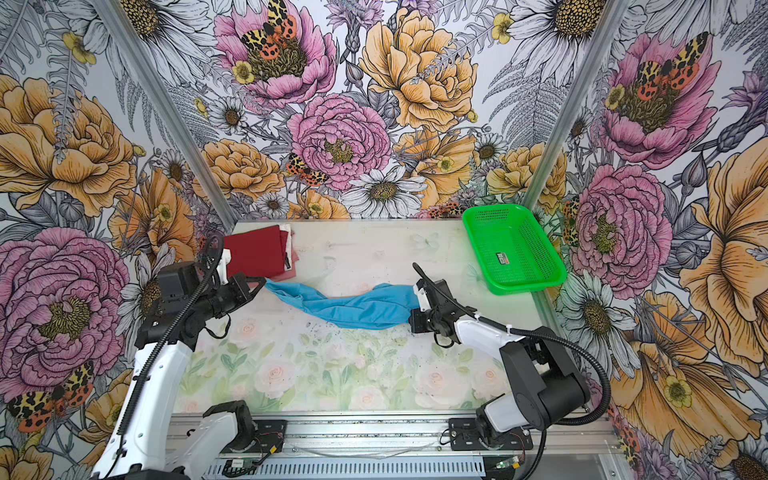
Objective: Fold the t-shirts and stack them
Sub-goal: 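Lift the turquoise t-shirt high with both grippers, spreading it apart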
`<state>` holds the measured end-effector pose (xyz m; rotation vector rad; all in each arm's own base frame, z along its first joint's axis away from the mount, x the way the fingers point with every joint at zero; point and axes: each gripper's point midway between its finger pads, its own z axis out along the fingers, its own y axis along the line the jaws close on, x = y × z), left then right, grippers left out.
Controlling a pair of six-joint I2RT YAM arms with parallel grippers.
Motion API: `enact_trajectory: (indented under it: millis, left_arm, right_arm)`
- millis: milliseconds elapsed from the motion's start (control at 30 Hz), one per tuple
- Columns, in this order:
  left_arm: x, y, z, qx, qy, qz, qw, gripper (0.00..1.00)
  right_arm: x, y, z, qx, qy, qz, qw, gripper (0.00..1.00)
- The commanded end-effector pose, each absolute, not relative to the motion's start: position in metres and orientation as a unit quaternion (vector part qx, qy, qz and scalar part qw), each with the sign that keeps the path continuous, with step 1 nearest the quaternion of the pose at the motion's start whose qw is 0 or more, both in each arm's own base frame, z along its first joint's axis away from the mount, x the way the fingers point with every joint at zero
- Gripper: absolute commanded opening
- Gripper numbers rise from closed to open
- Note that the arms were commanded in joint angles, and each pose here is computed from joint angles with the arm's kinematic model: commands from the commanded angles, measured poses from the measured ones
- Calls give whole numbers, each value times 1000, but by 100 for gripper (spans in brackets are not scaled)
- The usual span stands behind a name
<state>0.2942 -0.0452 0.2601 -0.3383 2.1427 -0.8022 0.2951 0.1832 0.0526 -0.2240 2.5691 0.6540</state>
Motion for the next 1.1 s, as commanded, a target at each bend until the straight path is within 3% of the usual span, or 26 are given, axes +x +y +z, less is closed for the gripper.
enact_trajectory:
  millis: [0, 367, 500, 600, 733, 833, 967, 1067]
  left_arm:
    - [296, -43, 267, -130, 841, -319, 417, 0]
    - [302, -41, 272, -129, 840, -317, 422, 0]
    - [324, -41, 294, -130, 822, -335, 442, 0]
    - [357, -46, 325, -110, 808, -338, 469, 0]
    - [419, -44, 378, -97, 776, -367, 504, 0]
    - [456, -46, 435, -74, 732, -408, 541, 0]
    - [458, -52, 507, -40, 681, -449, 577, 0]
    - [442, -49, 524, -34, 676, -431, 597, 0]
  right_arm:
    - [304, 187, 92, -84, 917, 253, 296, 8]
    - [289, 167, 157, -85, 909, 234, 334, 1]
    - [330, 156, 185, -89, 904, 221, 355, 0]
    - [387, 140, 215, -84, 901, 210, 371, 0]
    - [462, 120, 290, -71, 881, 210, 418, 0]
    - [491, 113, 361, -73, 854, 215, 469, 0]
    - [486, 108, 448, -85, 804, 236, 539, 0]
    - [464, 104, 481, -95, 784, 238, 566, 0]
